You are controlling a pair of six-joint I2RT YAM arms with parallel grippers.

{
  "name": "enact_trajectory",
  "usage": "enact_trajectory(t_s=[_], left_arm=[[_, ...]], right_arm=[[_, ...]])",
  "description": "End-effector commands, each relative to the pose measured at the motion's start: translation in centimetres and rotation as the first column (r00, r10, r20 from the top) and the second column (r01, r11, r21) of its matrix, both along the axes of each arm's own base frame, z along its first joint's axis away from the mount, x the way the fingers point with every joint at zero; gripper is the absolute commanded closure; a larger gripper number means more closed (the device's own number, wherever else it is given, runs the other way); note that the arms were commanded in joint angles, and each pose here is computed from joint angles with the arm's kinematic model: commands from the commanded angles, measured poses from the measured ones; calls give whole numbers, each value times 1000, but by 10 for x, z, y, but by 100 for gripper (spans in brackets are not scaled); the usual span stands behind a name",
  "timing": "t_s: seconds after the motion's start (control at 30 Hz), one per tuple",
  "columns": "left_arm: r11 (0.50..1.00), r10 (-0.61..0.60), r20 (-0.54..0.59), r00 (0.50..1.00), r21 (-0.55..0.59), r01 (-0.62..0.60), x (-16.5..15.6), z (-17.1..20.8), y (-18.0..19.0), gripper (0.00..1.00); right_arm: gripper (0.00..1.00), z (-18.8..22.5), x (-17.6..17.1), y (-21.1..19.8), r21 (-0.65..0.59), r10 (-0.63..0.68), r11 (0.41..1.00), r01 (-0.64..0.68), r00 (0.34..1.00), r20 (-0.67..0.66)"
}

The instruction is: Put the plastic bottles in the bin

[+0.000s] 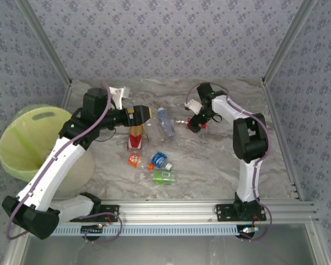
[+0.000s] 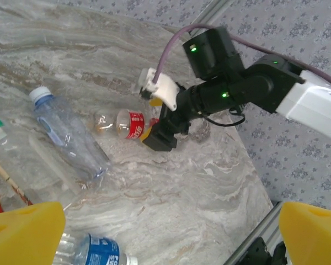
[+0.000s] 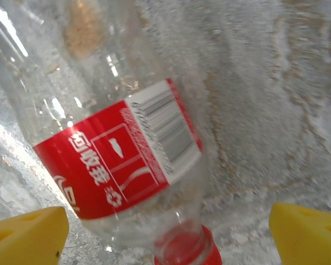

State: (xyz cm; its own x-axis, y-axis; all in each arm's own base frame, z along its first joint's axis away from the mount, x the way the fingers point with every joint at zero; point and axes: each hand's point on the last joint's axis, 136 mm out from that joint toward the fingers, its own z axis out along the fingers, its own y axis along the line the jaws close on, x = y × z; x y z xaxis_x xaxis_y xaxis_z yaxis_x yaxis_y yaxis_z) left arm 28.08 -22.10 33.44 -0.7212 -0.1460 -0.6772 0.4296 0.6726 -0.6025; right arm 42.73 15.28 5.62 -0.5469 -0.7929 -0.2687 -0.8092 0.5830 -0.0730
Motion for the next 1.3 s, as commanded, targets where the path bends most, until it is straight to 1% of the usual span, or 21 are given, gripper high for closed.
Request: enact_trajectory(t_s=[0.0,0.1,0.23,0.27,0.3,0.33,0.37,0.47,0.57,0.63,0.73,0.77,0.83,0.9,0.97,1.1,1.27], left_arm=[[999,47,140,989,-32,-43,11,27,1,1],[996,85,178,980,-40,-79,14,27,6,1],[994,109,183,977,-21,-107,15,19,12,1],[994,112,182,977,-19,-110,15,18,12,1],[993,117,182,976,-17,-116,16,16,13,1],[993,120,180,976,-16,-119,17,14,13,1],[993,121,180,976,-15,-120,17,13,13,1],[992,123,172,977,-9,-123,18,9,13,1],[991,131,165,978,-5,-132,18,5,15,1],[988,154,159,975,-1,-156,22,1,17,1],[972,233,152,960,1,-236,31,-5,27,1],[963,265,148,953,-2,-268,35,-7,31,1],[951,309,136,941,-17,-310,41,-11,34,1],[947,322,120,939,-39,-320,46,-15,31,1],[953,302,103,948,-66,-296,50,-16,23,1],[956,275,45,960,-123,-268,58,-24,8,1],[947,223,-64,973,-221,-232,67,-43,-16,1]], right_arm=[[7,-12,-17,6,0,163,987,-164,983,-85],[10,-22,-14,7,-8,192,981,-194,977,-95],[13,-29,-13,14,4,214,977,-215,971,-102],[17,-31,-13,16,2,217,976,-218,971,-101],[26,-34,-12,17,-6,218,976,-220,971,-95],[31,-35,-11,18,-12,222,975,-223,971,-87],[35,-36,-10,19,-14,223,974,-224,972,-78],[42,-27,-7,21,-8,211,977,-211,977,-36],[53,-13,-5,22,-4,188,982,-188,982,23],[57,-1,-7,24,4,169,986,-169,984,61],[59,17,-14,29,46,121,991,-128,984,129],[60,25,-12,32,70,87,992,-101,981,175],[60,38,-15,34,118,31,991,-58,974,223],[58,49,-23,37,166,-23,986,-18,969,246],[57,62,-32,43,227,-82,974,24,965,248],[58,75,-58,68,377,-162,924,68,961,224],[60,98,-89,113,567,-202,820,77,966,161]])
